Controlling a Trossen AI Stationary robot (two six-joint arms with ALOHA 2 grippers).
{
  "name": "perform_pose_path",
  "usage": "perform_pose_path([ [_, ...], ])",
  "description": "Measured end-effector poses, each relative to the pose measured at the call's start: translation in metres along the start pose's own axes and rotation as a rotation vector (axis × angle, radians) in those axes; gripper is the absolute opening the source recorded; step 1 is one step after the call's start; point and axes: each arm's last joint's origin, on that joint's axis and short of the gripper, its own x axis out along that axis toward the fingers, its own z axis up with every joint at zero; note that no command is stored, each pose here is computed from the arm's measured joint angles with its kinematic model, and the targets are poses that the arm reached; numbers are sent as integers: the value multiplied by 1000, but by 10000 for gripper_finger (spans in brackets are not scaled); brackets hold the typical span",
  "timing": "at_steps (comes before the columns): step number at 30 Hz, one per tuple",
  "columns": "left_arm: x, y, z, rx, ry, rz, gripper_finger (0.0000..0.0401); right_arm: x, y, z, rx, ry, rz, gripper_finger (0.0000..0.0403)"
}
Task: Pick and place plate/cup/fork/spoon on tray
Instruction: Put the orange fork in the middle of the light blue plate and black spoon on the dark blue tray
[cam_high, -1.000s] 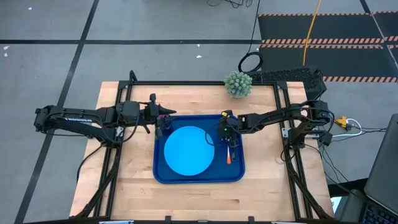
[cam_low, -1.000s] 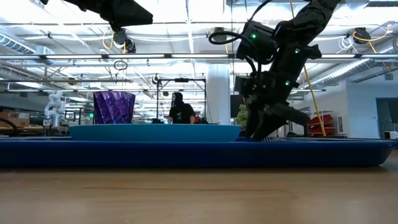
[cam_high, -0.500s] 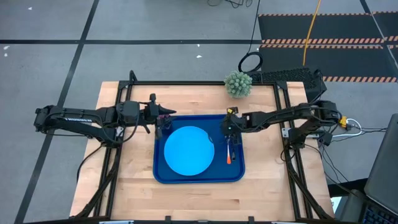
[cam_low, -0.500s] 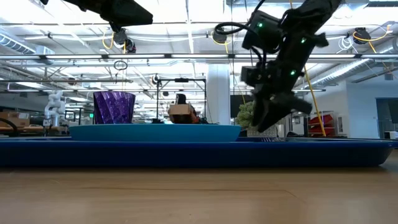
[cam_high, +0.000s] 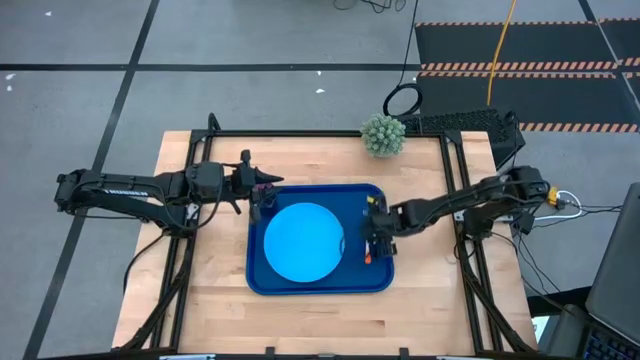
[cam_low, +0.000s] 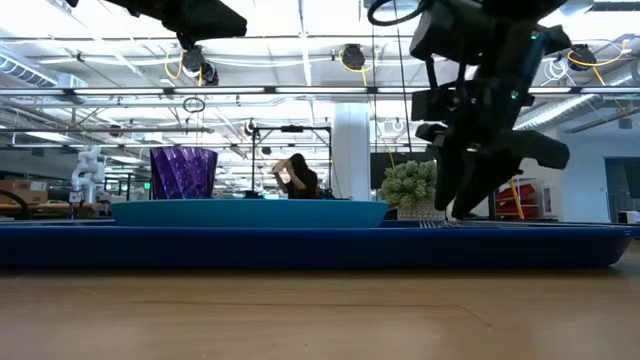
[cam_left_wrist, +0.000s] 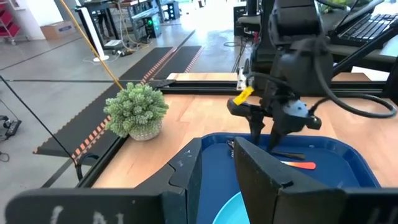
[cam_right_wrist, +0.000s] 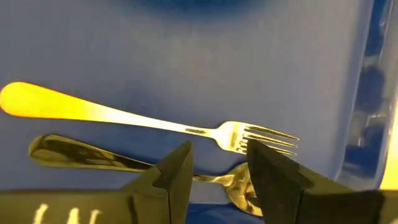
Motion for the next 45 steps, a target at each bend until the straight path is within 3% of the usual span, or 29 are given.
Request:
perform_pose_path([
  [12,0,0,-2,3,20,-1,97,17,26,2,-44,52,13,145],
  [34,0,0,-2,2,21,-2,97,21,17,6,-48,9,-3,145],
  [45,0,0,-2,2,24,-2,97,20,22,5,61,15,52,145],
])
